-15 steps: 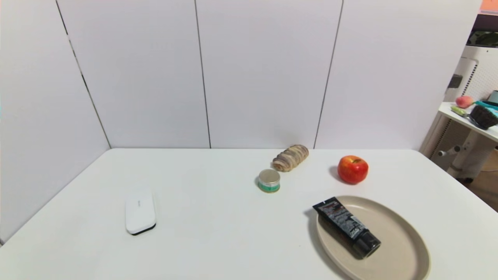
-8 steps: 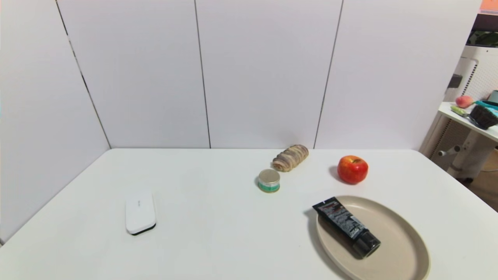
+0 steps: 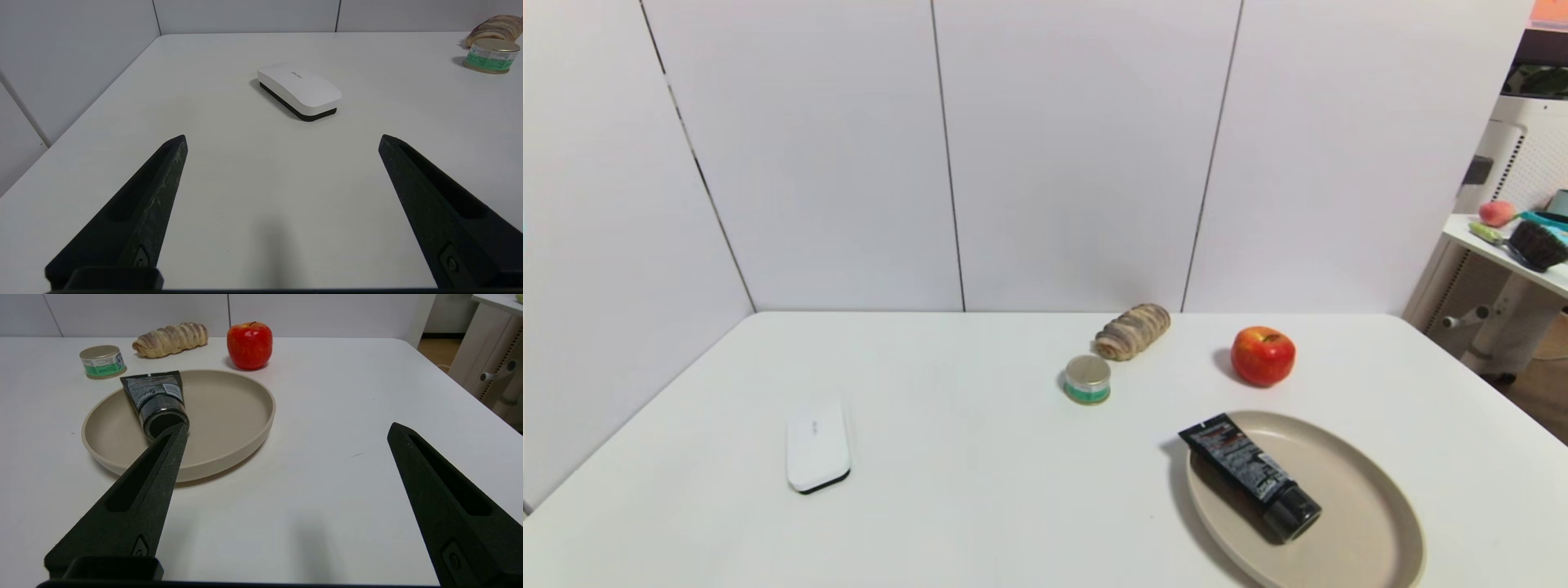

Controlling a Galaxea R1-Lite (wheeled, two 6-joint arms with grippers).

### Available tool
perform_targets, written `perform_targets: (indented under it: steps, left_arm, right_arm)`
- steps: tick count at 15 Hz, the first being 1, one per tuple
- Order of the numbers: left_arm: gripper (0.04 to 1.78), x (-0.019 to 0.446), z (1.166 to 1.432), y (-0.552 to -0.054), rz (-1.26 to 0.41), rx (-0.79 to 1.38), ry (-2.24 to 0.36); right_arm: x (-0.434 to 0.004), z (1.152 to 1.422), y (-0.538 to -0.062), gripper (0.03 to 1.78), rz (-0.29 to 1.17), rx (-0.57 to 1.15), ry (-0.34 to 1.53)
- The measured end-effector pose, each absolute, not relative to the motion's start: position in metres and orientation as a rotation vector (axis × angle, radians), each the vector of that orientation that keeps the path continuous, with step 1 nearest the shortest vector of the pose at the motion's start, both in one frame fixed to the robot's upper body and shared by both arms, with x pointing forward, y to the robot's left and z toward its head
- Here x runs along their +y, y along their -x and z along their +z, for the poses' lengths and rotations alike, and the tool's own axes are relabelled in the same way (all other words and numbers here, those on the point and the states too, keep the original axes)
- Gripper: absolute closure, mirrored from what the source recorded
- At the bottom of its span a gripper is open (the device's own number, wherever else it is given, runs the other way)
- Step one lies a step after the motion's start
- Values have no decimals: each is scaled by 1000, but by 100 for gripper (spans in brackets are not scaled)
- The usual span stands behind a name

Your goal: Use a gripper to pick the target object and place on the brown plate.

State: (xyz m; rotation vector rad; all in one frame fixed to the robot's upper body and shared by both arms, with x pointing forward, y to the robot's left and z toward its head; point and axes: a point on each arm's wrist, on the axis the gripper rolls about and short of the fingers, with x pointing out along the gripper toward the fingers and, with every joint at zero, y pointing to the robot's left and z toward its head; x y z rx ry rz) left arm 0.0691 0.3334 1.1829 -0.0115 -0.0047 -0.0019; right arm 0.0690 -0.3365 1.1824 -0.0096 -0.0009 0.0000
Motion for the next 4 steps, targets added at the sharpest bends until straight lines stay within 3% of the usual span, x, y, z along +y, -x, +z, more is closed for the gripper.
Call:
perform_targets:
  steps: [4]
  left_arm:
    - [13,333,1183,-69,-2,-5,11]
  right_arm:
    - [-335,1182,-69,12,45,0,155]
